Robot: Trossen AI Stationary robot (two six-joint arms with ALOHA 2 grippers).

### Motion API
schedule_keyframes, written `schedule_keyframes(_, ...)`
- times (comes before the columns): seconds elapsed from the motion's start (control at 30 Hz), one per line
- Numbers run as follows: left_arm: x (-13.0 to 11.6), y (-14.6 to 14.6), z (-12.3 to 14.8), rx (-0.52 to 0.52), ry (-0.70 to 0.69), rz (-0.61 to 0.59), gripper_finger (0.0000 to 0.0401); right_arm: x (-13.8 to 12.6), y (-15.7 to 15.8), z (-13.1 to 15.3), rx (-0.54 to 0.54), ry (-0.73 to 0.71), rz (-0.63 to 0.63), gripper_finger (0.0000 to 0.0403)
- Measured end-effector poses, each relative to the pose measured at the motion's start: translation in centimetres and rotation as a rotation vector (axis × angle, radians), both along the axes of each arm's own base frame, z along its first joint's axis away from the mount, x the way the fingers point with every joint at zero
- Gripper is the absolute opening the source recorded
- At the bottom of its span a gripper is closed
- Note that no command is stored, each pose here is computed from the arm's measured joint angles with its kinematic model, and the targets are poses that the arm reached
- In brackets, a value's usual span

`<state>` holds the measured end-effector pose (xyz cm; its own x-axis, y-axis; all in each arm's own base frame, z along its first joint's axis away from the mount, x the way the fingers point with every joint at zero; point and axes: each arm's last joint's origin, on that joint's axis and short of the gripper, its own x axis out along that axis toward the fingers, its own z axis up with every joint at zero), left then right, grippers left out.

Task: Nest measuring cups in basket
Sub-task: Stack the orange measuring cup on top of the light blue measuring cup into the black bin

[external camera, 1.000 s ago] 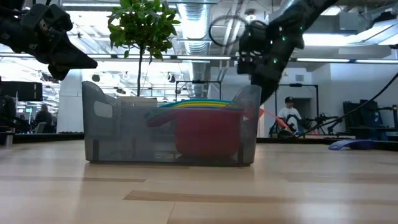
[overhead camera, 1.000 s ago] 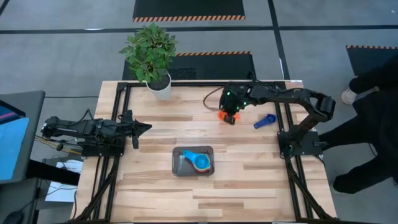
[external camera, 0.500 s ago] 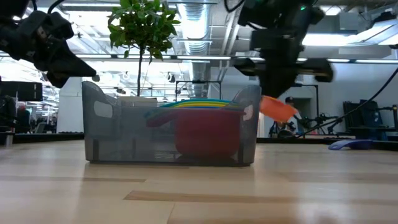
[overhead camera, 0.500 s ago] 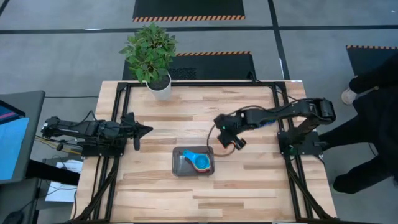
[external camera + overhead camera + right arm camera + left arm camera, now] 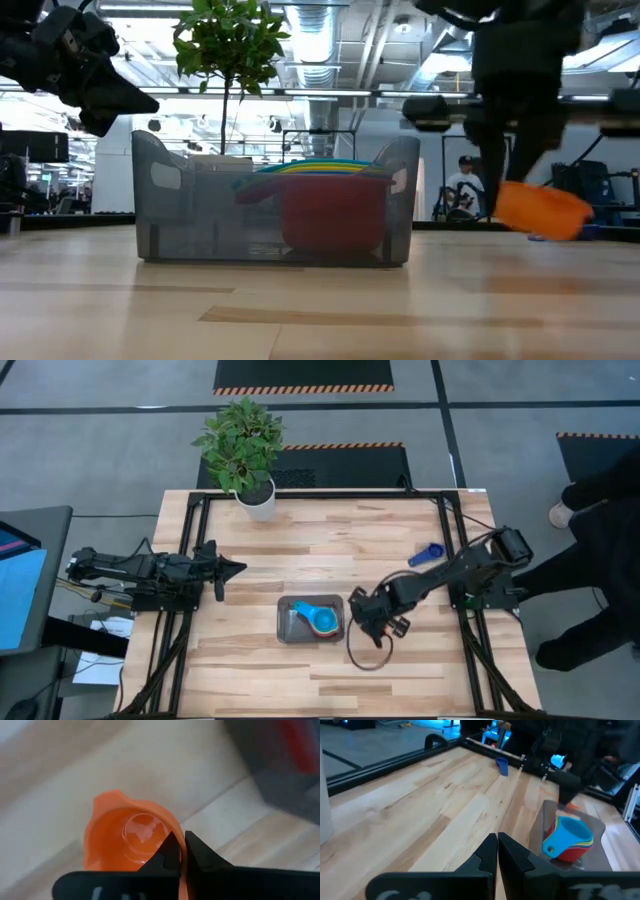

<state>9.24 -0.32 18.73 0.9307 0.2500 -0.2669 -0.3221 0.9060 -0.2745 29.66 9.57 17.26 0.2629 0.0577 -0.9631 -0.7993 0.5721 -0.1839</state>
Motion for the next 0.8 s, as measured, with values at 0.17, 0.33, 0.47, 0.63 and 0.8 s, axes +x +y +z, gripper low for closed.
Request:
schedule_keyframes(0.17, 0.1, 0.0, 0.1, -0.002, -0.012, -0.002, 0.0000, 0.5, 2.3, -1.4, -0.002, -0.021, 0.023, 0.0017)
schedule_keyframes(0.33, 0.1, 0.0, 0.1, -0.004, -0.013, -0.006, 0.0000, 1.7, 3.5, -1.1, -0.052, -0.054, 0.002, 0.0016)
schedule_keyframes(0.47, 0.1, 0.0, 0.1, -0.004, -0.012, -0.007, 0.0000, 2.2, 4.2, -0.4, -0.018, -0.050, 0.003, 0.0012)
schedule_keyframes(0.63, 0.2, 0.0, 0.1, -0.003, -0.013, -0.008, 0.0000, 1.8, 5.6, 0.9, -0.058, -0.051, 0.009, 0.0011)
schedule_keyframes(0.8, 0.2, 0.0, 0.1, -0.002, -0.012, -0.008, 0.0000, 1.7, 5.9, 3.5, -0.269, -0.057, 0.047, 0.0012)
